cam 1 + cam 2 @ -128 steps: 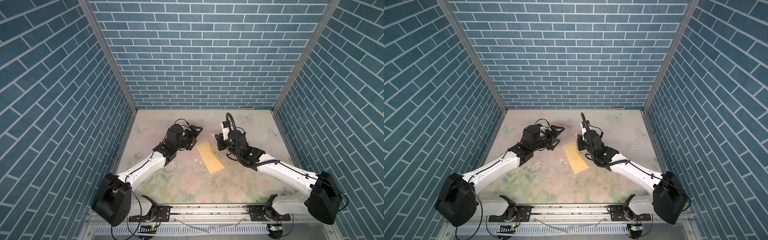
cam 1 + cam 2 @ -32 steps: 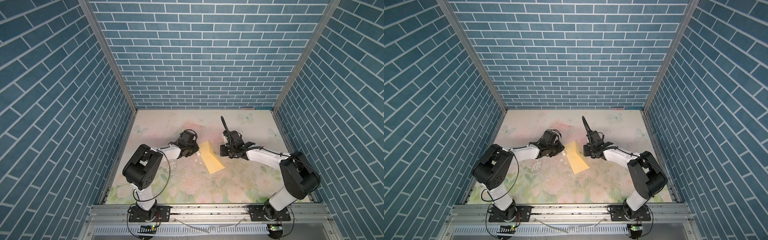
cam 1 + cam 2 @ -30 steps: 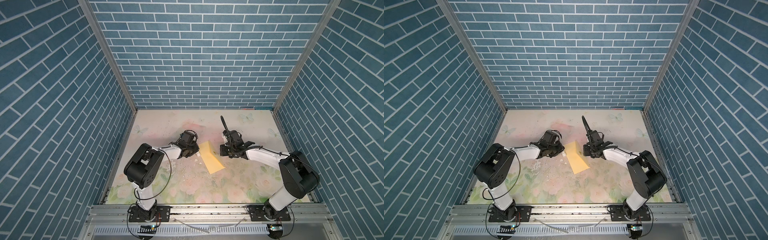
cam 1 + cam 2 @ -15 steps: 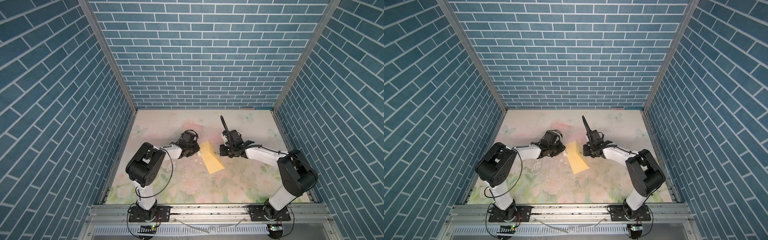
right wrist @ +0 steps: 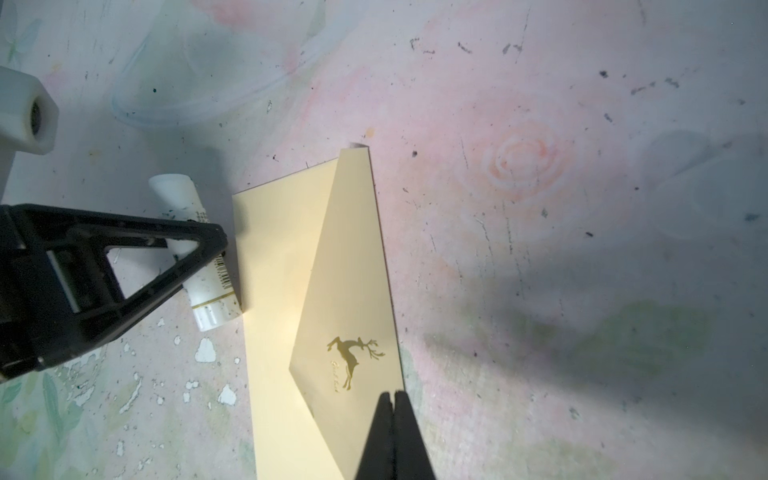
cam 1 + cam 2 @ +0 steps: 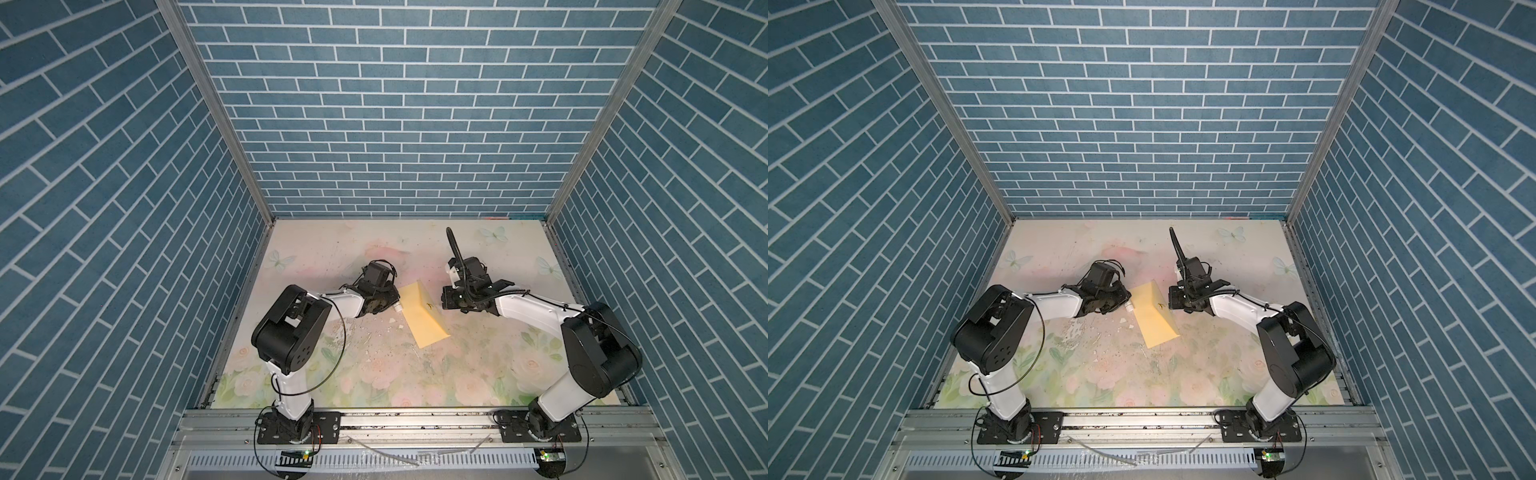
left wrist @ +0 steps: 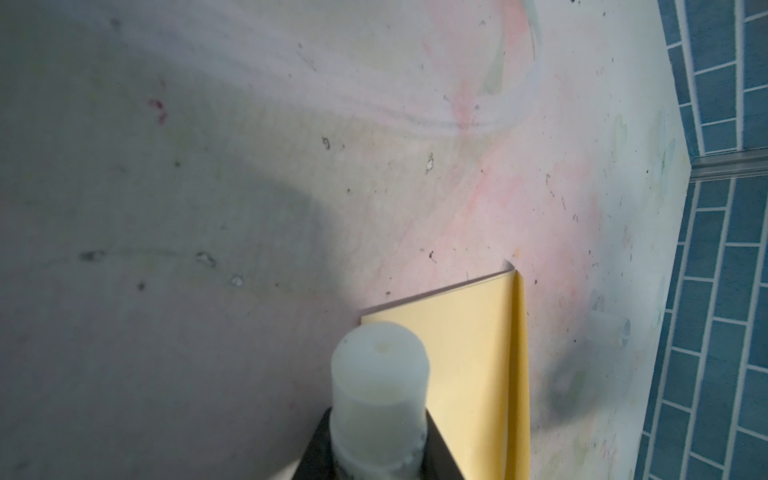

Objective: Place the letter into the envelope and seal it
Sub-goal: 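Lower the right gripper tips onto the envelope flap while the left holds the glue stick, then press the right gripper tips along the envelope flap to seal it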

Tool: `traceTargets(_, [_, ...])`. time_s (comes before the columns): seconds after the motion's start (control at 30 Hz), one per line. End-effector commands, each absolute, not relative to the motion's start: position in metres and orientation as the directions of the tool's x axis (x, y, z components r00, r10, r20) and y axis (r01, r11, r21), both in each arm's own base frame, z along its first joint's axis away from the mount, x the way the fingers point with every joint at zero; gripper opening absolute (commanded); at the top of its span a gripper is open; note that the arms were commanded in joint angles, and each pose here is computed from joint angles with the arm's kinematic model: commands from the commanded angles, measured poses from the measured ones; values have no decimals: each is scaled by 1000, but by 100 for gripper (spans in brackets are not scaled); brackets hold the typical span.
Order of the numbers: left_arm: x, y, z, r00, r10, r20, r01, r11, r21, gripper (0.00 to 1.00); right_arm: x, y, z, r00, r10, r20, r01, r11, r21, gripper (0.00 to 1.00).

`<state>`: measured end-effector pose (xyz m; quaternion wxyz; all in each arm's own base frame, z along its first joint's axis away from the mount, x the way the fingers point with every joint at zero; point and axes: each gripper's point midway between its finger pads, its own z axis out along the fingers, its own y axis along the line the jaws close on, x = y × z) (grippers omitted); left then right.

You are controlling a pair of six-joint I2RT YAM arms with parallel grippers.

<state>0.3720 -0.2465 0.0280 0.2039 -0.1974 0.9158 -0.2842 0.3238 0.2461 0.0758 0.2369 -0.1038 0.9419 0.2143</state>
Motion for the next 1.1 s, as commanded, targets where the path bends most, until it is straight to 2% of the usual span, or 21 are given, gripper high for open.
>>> traceTargets(0.0, [359,-231,10,-850,-452,-272,-262,809,-526,0,329,252,94,-855,-80,-512,-310,870,383,0])
traceTargets(0.37, [362,-236,1,-857,-451,-251,-268,805,-529,0,330,284,83,-896,-95,-435,-322,813,486,0])
traceTargets(0.6, [363,-237,3,-855,-450,-259,-257,800,-541,0,328,309,63,-913,-145,-382,-332,807,489,0])
traceTargets(1.07, [377,-262,53,-834,-451,-318,-149,739,-657,0,313,306,23,-942,-178,-284,-292,849,439,0])
